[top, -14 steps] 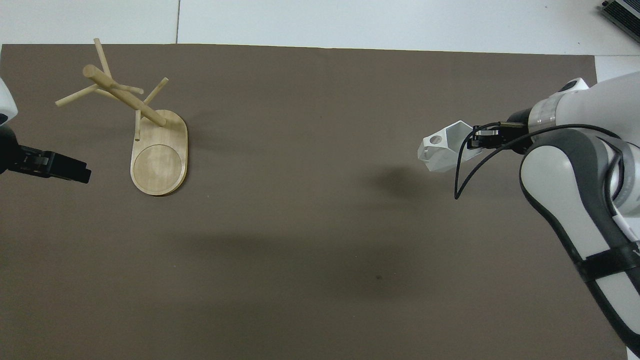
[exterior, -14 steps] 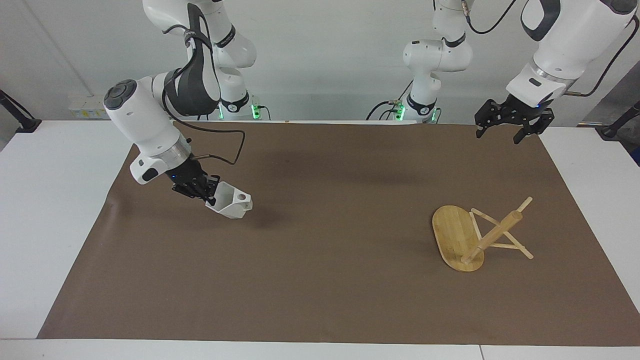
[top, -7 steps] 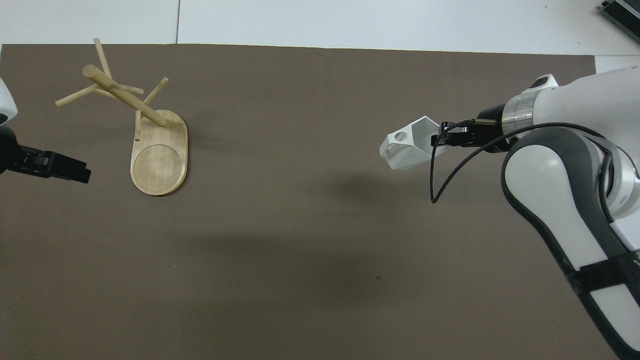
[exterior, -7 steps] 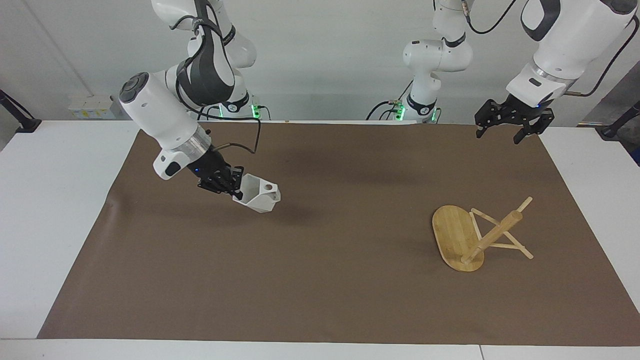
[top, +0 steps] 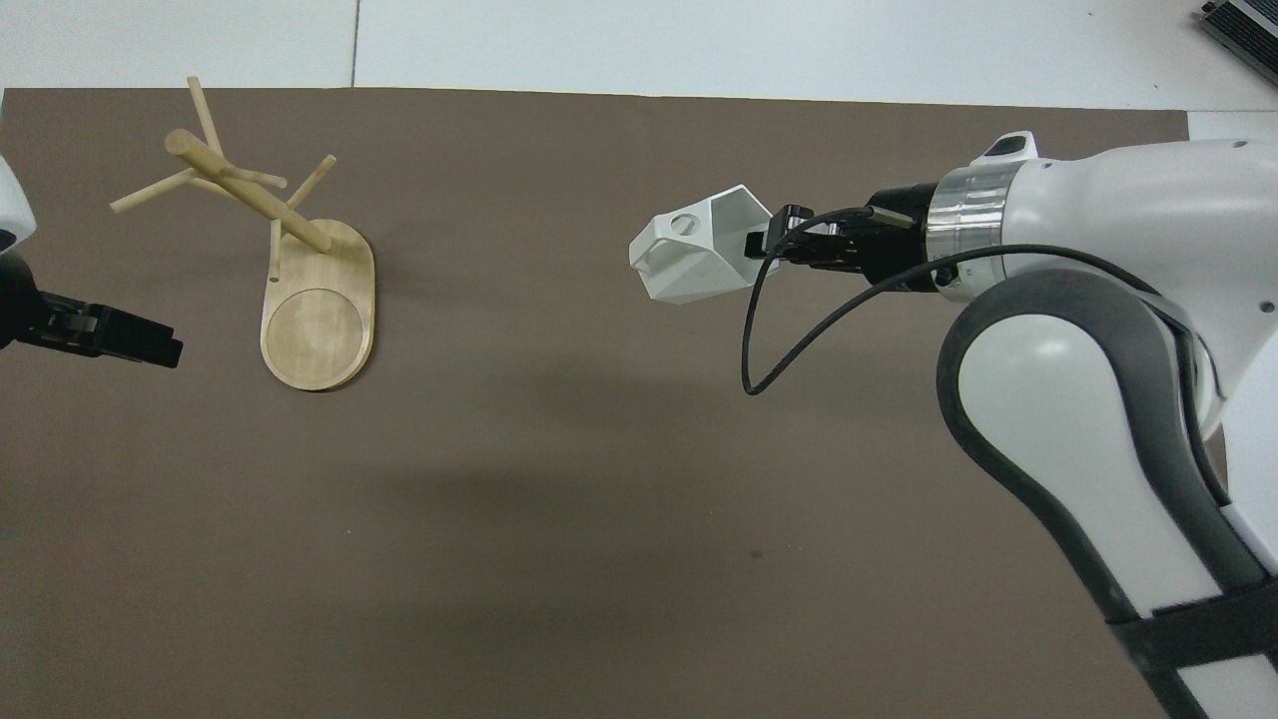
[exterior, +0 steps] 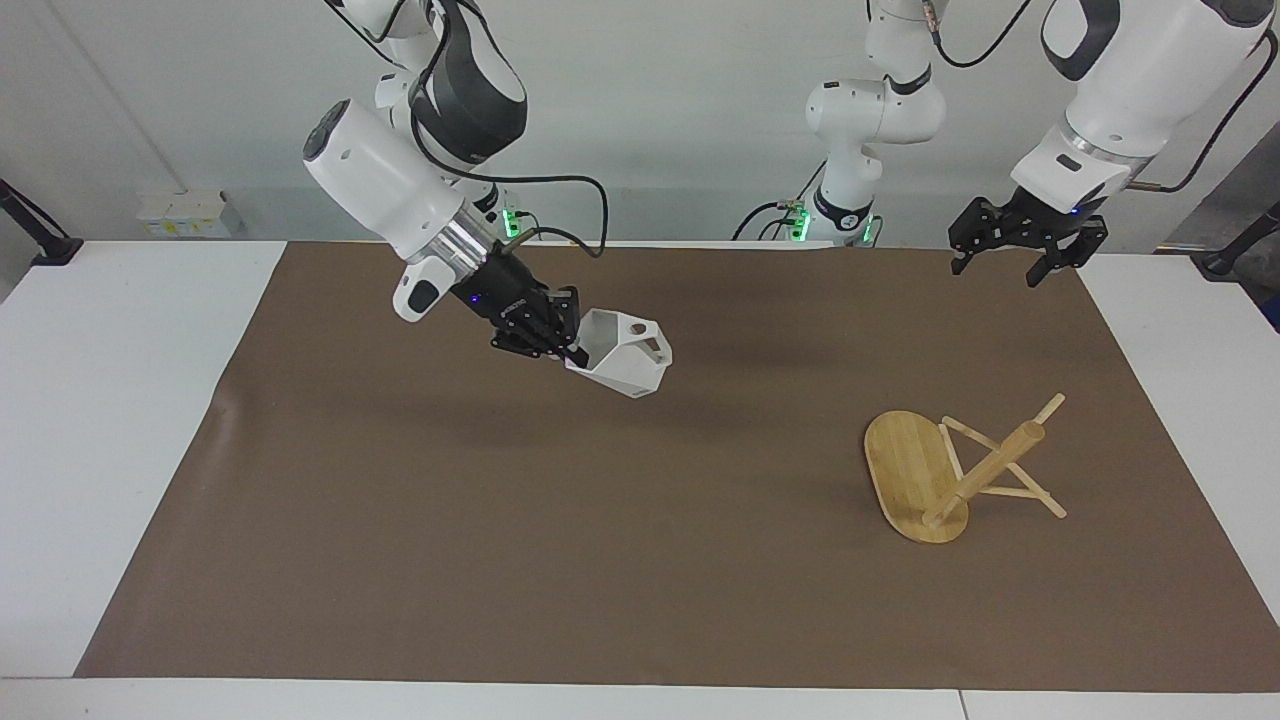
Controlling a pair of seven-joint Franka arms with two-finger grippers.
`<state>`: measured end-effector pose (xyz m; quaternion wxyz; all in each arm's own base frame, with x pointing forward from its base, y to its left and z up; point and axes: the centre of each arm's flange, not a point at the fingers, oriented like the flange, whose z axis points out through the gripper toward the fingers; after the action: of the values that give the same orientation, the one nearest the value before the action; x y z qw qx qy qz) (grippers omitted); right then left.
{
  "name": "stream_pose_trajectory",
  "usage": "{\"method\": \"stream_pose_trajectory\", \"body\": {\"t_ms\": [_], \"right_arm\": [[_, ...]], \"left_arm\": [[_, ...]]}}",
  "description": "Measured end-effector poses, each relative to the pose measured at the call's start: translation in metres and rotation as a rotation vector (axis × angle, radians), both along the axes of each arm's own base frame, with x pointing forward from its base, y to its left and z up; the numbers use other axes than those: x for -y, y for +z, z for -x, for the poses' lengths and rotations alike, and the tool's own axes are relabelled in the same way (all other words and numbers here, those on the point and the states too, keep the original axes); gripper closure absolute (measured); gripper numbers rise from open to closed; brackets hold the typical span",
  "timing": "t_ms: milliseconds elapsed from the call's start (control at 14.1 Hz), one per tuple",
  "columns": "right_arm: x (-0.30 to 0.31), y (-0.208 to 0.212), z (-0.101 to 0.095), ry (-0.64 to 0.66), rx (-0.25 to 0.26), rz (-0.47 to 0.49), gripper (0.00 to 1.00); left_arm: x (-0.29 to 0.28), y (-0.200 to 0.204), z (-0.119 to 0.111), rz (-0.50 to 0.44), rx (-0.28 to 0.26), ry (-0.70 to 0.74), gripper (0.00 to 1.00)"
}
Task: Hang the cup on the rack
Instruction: 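Hold the cup with the right gripper while the left gripper approaches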
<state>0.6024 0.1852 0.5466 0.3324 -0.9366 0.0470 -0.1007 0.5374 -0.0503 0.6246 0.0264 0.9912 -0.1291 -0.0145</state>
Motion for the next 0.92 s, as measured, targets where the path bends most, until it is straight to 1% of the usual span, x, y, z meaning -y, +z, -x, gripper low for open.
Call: {"method": "stream_pose_trajectory", "body": {"t_ms": [213, 355, 497, 638, 922], "right_arm": [[-0.01, 0.016, 0.004, 0.016, 0.018, -0.023, 0.96], [-0.026, 0.023, 0.008, 0.042, 0.028, -0.033, 0.96], [-0.033, 0.028, 0.01, 0.054, 0.039, -0.037, 0.96], [-0.032, 0.03, 0.01, 0.052, 0.043, -0.038, 0.96], [-0.039, 0.025, 0.004, 0.03, 0.073, -0.049, 0.96]], "left_arm": [[0.006, 0.004, -0.002, 0.041, 0.034, -0.127, 0.0], [0.012, 0.006, -0.004, 0.09, 0.066, -0.227, 0.0], [0.019, 0.006, -0.006, 0.126, 0.105, -0.363, 0.0], [0.029, 0.006, -0.006, 0.177, 0.135, -0.481, 0.0], [0.065, 0.005, -0.003, 0.251, 0.185, -0.697, 0.0]]}}
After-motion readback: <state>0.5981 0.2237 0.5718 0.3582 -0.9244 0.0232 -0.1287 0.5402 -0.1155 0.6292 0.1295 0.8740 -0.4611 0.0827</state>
